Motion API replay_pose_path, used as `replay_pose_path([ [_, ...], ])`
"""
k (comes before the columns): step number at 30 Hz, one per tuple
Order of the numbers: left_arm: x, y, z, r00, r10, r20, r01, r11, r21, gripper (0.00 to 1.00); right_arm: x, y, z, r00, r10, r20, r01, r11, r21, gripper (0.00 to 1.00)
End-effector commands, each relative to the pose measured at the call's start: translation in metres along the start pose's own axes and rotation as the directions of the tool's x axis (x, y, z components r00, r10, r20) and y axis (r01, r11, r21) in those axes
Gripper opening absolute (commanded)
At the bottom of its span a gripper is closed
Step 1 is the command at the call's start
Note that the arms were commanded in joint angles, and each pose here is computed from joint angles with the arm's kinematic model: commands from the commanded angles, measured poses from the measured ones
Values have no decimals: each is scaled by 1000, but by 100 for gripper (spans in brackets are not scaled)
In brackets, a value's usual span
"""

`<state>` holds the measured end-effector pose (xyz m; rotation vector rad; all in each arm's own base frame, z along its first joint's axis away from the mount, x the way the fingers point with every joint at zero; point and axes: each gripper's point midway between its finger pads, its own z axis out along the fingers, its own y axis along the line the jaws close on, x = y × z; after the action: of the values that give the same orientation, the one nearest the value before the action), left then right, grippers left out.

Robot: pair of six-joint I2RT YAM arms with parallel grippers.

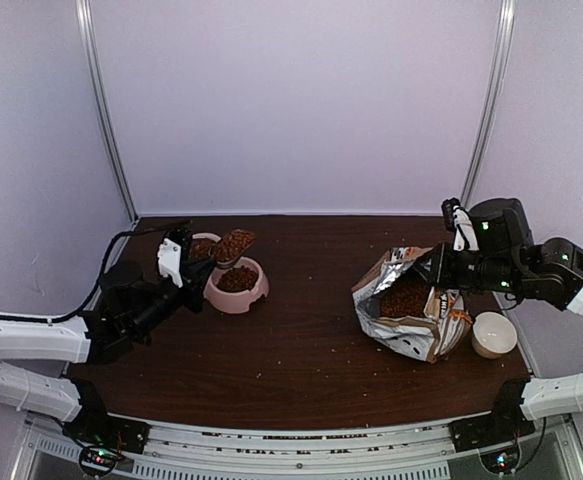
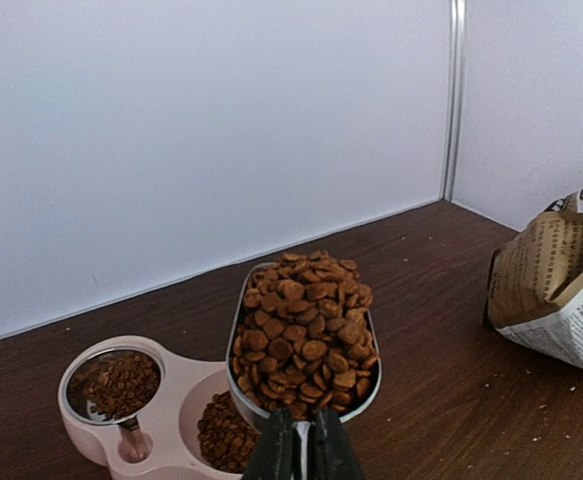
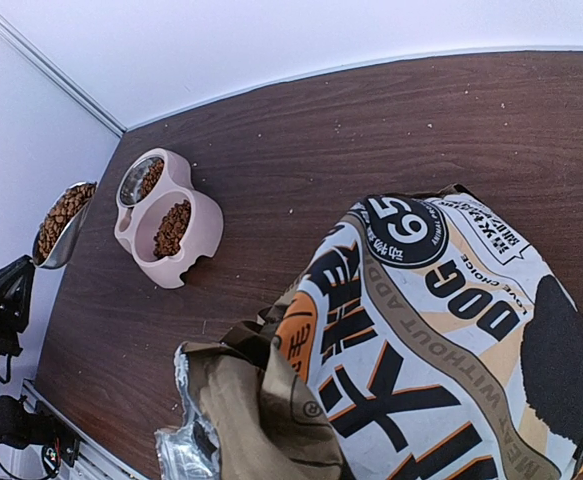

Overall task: Serve the pet food
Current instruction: Place the pet food in the pet food bowl.

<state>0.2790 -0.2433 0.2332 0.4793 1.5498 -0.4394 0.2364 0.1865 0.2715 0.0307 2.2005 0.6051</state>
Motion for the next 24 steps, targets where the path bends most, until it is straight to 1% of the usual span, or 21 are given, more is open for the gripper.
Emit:
replay_pose_path([
  [1, -5, 29, -4, 999, 5, 38, -2, 997, -71, 0, -32, 11, -9, 990, 72, 118, -66, 996, -53, 0],
  [9, 18, 83, 1, 1000, 2, -27, -7, 981, -195, 0, -31, 12, -5, 992, 66, 111, -61, 997, -48, 0],
  [17, 41, 129, 11, 995, -25, -99, -4, 959, -284, 0, -32, 11, -5, 992, 63, 114, -59, 997, -46, 0],
  [24, 53, 150, 29, 988, -43, -151, -3, 956, -292, 0, -31, 10, -3, 992, 60, 108, -56, 998, -39, 0],
])
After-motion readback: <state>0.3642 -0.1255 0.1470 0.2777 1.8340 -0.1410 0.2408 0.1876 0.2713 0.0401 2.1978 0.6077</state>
